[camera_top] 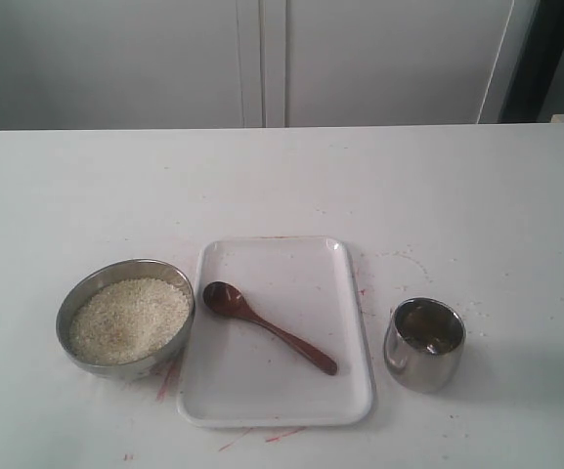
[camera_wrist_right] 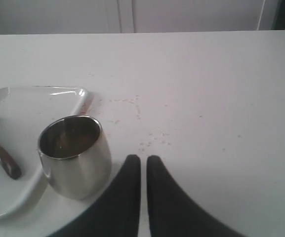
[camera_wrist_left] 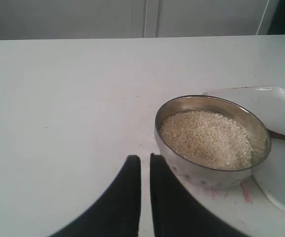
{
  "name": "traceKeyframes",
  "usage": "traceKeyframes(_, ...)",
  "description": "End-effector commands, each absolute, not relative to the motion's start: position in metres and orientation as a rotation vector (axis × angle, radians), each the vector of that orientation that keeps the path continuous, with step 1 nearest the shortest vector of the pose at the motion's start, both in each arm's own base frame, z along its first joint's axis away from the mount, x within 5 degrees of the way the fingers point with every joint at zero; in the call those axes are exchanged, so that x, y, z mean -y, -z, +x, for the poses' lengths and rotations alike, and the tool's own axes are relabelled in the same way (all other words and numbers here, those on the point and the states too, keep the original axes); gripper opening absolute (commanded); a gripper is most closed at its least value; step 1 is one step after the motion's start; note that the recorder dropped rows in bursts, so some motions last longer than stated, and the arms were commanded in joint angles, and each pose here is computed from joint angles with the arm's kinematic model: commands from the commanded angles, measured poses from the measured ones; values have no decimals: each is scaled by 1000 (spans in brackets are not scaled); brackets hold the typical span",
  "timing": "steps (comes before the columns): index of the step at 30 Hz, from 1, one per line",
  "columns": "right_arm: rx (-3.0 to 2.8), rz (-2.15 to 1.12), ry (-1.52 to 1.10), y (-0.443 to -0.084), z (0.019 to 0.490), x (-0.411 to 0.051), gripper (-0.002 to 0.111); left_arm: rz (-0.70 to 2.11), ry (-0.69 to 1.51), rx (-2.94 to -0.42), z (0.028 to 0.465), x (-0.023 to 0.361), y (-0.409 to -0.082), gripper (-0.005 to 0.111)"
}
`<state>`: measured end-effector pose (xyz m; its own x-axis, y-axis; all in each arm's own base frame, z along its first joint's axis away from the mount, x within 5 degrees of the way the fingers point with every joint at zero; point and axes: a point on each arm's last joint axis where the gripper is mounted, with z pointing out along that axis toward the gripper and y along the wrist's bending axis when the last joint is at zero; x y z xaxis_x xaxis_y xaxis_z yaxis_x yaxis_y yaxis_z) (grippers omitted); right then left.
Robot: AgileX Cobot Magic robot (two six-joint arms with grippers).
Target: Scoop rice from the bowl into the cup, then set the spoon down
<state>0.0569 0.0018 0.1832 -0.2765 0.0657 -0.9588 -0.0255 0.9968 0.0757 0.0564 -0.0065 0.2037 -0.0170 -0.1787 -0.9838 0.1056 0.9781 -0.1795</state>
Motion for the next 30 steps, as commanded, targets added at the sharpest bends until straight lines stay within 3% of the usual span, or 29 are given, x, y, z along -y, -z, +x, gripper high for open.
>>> traceKeyframes(1, -1843, 71, -37, -182, 57, 2, 5, -65, 232, -1562, 56, 6, -206, 14)
traceKeyframes(30, -1846, 172, -3, -181, 56, 6, 5, -65, 232, -1562, 56, 6, -206, 14)
